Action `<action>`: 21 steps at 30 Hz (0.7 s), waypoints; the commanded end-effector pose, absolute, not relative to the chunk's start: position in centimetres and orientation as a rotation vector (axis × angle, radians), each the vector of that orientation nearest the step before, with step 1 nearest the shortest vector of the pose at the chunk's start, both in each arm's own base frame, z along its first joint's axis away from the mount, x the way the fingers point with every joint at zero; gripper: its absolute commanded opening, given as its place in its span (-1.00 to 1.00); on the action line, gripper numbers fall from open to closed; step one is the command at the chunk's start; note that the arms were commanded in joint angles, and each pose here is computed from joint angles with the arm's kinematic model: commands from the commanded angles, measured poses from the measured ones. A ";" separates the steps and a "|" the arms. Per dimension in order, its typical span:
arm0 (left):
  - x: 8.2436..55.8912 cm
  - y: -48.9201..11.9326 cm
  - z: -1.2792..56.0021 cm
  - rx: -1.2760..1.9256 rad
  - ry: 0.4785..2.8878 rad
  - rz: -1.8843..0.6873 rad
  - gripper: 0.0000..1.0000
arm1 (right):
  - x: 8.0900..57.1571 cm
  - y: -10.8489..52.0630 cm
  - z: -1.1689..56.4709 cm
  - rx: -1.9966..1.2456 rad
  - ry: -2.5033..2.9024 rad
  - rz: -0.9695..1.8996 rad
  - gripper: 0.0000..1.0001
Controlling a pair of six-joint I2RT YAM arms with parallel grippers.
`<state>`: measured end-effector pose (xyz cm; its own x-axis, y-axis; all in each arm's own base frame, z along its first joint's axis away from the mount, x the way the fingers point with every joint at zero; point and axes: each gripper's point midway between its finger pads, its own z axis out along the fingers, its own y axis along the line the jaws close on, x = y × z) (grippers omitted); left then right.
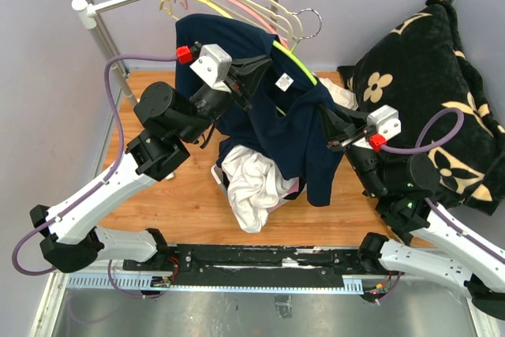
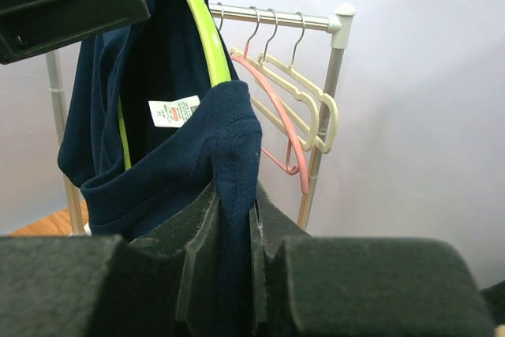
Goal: Remove the t-shirt from the hanger
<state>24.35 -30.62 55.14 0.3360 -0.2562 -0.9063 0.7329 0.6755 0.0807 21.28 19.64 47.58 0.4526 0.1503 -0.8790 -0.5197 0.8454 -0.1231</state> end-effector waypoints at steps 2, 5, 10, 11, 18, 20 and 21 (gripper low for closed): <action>22.6 -33.3 50.7 0.647 1.156 -0.777 -0.99 | 20.4 18.6 50.1 -0.307 0.939 0.489 -0.99; 23.3 -31.6 51.3 0.561 1.169 -0.734 -0.99 | 20.4 18.5 49.9 -0.315 0.943 0.477 -0.98; 24.5 -28.6 52.7 0.432 1.188 -0.632 -0.99 | 20.1 19.4 49.7 -0.417 0.971 0.463 -0.98; 24.7 -28.1 53.0 0.415 1.189 -0.615 -0.99 | 20.0 19.7 49.5 -0.447 0.982 0.462 -0.98; 25.9 -26.0 53.8 0.340 1.204 -0.498 -0.99 | 19.5 20.2 48.0 -0.579 1.064 0.436 -0.98; 26.6 -25.7 53.8 0.327 1.218 -0.450 -0.99 | 19.4 20.3 47.7 -0.608 1.079 0.430 -0.99; 26.8 -25.5 53.9 0.321 1.222 -0.429 -0.99 | 19.4 20.3 47.6 -0.620 1.087 0.425 -0.99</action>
